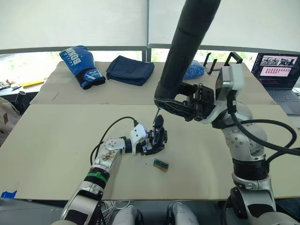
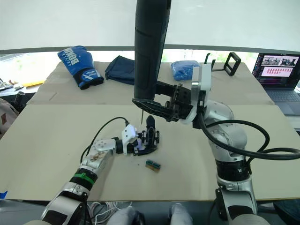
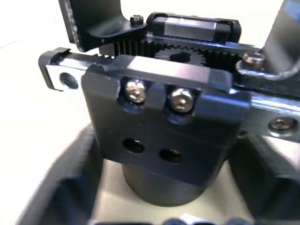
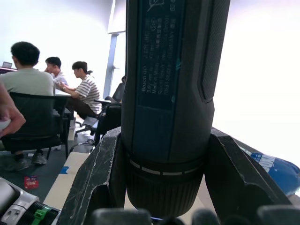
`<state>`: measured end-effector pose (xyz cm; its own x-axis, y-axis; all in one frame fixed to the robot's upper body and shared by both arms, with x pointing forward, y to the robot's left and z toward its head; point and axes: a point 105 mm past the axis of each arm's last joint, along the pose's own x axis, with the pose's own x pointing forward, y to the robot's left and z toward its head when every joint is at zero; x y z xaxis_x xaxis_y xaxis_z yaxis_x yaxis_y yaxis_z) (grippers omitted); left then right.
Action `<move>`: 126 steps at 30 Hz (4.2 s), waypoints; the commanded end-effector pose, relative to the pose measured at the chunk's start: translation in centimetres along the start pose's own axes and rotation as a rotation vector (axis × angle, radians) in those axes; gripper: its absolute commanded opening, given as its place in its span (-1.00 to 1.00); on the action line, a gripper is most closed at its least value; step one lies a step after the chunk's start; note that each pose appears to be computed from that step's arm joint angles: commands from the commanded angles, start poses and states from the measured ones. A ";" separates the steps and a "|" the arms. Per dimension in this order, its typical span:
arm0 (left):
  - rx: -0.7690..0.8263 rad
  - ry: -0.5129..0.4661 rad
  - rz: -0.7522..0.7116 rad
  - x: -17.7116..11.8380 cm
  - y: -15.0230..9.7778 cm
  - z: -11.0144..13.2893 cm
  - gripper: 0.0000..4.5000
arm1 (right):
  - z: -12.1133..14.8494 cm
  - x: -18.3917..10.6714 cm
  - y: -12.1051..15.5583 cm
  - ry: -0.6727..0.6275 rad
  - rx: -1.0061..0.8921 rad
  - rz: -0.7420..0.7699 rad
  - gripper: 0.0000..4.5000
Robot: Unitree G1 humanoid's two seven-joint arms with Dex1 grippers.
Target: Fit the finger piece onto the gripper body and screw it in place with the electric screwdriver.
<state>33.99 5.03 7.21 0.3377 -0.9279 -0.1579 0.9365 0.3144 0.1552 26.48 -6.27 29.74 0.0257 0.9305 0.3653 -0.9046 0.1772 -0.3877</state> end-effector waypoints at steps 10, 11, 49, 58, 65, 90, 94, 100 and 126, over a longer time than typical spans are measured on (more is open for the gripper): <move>-0.038 0.030 0.095 -10.5 0.9 -1.0 1.00 | 4.1 -5.7 0.7 0.115 -0.091 -0.178 -0.14; -0.010 0.040 0.119 -11.9 1.2 -1.1 1.00 | 3.8 -6.9 0.9 0.161 -0.102 -0.208 -0.14; 0.062 0.034 -0.288 -3.6 -6.8 -1.3 1.00 | -4.6 -2.5 6.6 0.148 -0.013 -0.002 -0.14; 0.059 0.052 -0.333 -2.1 -7.5 -1.7 1.00 | -6.1 -3.3 7.0 0.160 -0.011 0.009 -0.14; 0.043 0.049 -0.342 -2.0 -7.8 -1.3 1.00 | -6.7 -3.8 7.1 0.176 -0.005 0.004 -0.14; 0.070 0.029 -0.310 -2.1 -7.5 -1.1 1.00 | -7.7 -4.5 7.1 0.198 0.004 -0.005 -0.14; 0.071 0.032 -0.308 -2.1 -7.4 -1.1 1.00 | -7.8 -4.4 7.0 0.198 0.002 -0.009 -0.14; 0.066 0.034 -0.306 -2.1 -7.3 -1.2 1.00 | -7.7 -4.3 7.0 0.192 0.004 -0.011 -0.14; 0.045 0.044 -0.310 -2.1 -7.7 -1.3 1.00 | -7.6 -4.4 7.0 0.200 0.007 -0.016 -0.14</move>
<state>26.74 5.08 6.04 0.0587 -0.9723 -0.2261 0.9848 0.0192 0.1729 23.87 -6.66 17.18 0.1493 0.9778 0.1473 -0.9323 0.1889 -0.3086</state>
